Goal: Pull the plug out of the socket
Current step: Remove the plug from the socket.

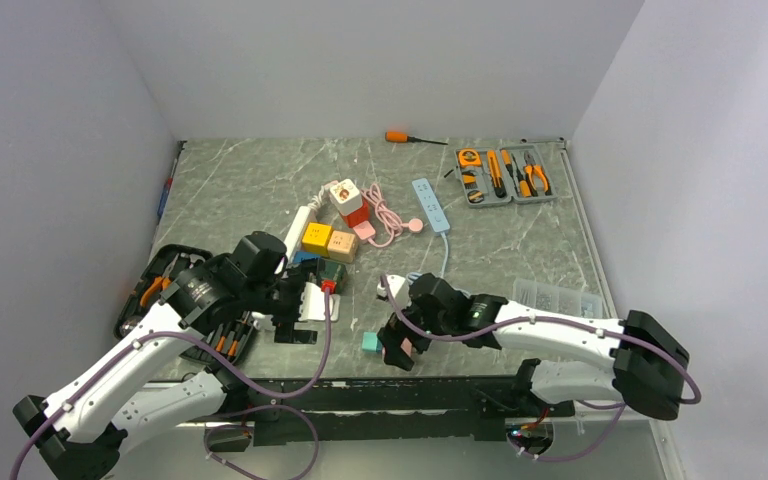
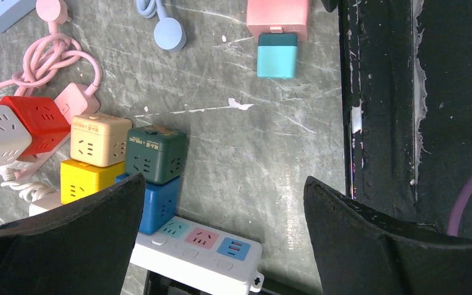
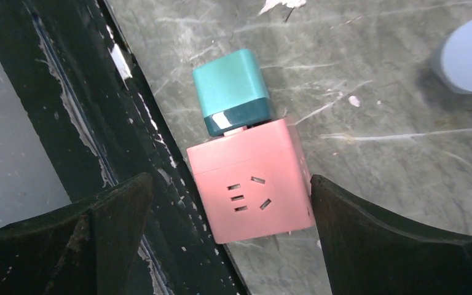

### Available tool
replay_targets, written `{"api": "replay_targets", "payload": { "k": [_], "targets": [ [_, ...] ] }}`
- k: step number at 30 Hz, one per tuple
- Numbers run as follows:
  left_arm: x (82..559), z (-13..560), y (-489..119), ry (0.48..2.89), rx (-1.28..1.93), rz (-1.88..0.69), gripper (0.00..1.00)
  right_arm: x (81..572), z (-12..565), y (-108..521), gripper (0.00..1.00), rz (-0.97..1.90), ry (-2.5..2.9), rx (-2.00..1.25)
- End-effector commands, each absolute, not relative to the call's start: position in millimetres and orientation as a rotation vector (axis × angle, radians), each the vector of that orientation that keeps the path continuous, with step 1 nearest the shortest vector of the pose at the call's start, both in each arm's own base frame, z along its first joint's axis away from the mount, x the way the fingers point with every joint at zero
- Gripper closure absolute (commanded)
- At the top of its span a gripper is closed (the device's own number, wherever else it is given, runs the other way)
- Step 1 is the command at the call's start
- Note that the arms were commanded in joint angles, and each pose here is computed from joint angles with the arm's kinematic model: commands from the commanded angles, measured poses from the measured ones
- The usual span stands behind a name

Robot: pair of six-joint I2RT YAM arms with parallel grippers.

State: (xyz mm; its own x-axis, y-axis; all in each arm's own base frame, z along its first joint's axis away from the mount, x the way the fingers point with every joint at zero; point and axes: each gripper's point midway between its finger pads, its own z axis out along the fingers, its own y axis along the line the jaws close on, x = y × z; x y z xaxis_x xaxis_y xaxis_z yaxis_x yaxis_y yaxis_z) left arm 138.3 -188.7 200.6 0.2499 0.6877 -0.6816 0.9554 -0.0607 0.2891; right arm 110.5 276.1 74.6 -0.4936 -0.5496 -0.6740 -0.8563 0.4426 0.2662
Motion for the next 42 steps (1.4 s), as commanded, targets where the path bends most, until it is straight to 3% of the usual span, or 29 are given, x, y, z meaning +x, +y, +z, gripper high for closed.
{"api": "replay_targets", "payload": {
  "k": [1,21,25,28,30,32,34,42],
  "targets": [
    [139.9,206.2,-192.1,1.454,1.828,-0.471,0.01,112.2,75.7,290.6,0.0,0.793,2.158,-1.242],
    [140.6,220.5,-192.7,1.392,1.815,-0.449,0.01,110.2,40.4,291.7,0.03,0.382,2.295,-1.124],
    [140.7,227.1,-193.7,1.361,1.781,-0.443,0.01,115.9,36.2,293.8,0.24,0.363,2.3,-1.066],
    [140.2,230.1,-193.4,1.328,1.763,-0.433,0.01,119.9,40.2,294.6,0.56,0.35,2.292,-1.042],
    [139.2,231.7,-193.8,1.294,1.756,-0.426,0.01,121.7,55.7,300.5,0.82,0.398,2.247,-1.039],
    [138.6,234.5,-195.5,1.259,1.745,-0.425,0.01,124.6,84.9,310.5,0.94,0.49,2.155,-1.025],
    [139.5,236.4,-197.1,1.22,1.736,-0.413,0.01,126.6,117.6,318.6,1.0,0.621,2.067,-1.012],
    [144.1,248.4,-203.5,0.93,1.738,-0.251,0.01,120.8,213.3,335.5,1.0,1.068,1.862,-1.106]
  ]
}}
